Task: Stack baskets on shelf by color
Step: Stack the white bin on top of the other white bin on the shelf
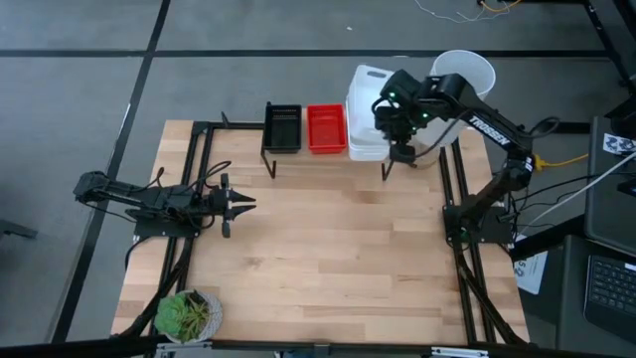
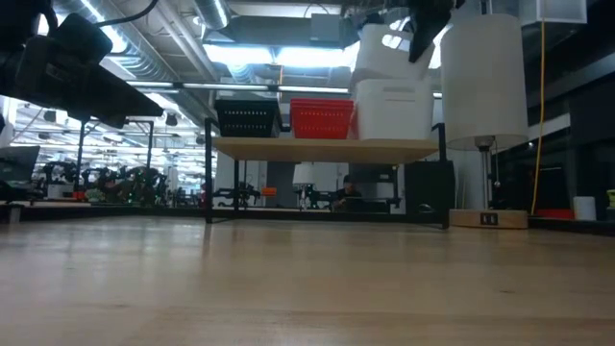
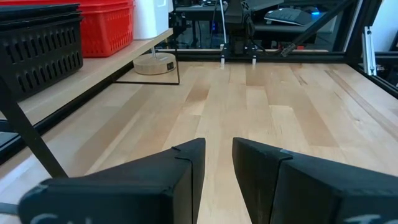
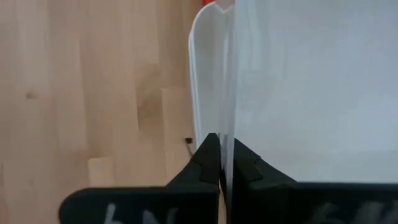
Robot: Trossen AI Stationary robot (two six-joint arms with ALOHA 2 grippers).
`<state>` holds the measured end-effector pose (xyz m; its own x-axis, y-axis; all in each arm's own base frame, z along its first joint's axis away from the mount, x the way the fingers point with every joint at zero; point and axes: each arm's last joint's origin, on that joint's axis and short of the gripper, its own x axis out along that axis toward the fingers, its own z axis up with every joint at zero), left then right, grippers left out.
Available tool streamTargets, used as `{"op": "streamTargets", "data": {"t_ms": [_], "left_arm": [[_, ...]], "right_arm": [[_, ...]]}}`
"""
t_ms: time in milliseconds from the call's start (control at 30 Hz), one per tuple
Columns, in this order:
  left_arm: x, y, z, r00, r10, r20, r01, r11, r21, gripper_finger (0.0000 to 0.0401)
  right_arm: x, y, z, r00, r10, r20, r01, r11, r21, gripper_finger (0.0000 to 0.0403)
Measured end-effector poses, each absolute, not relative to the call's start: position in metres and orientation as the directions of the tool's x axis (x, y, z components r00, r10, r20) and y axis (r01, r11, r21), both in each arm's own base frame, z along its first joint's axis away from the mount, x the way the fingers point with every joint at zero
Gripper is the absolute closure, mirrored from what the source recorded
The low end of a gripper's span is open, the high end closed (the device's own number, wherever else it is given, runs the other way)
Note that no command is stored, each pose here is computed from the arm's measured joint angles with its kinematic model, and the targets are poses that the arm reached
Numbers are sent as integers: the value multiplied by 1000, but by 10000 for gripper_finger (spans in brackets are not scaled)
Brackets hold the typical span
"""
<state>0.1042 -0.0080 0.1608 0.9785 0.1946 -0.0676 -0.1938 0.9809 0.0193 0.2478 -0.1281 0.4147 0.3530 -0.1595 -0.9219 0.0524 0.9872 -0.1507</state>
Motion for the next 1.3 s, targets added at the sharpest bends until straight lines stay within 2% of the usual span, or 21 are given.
{"op": "streamTargets", "data": {"t_ms": [200,700,1100,1300], "left_arm": [[104,-8,161,978,195,-68,-194,981,19,327],[104,-8,161,979,195,-67,-194,981,19,327],[104,-8,161,979,195,-68,-194,981,19,326],[104,-8,161,978,195,-68,-194,981,19,326]], "right_arm": [[257,-133,402,289,-127,-949,46,992,-119,403],[257,-135,398,239,-144,-960,52,989,-135,402],[257,-135,398,241,-144,-960,53,989,-136,329],[255,-133,416,302,-175,-937,65,985,-162,311]]}}
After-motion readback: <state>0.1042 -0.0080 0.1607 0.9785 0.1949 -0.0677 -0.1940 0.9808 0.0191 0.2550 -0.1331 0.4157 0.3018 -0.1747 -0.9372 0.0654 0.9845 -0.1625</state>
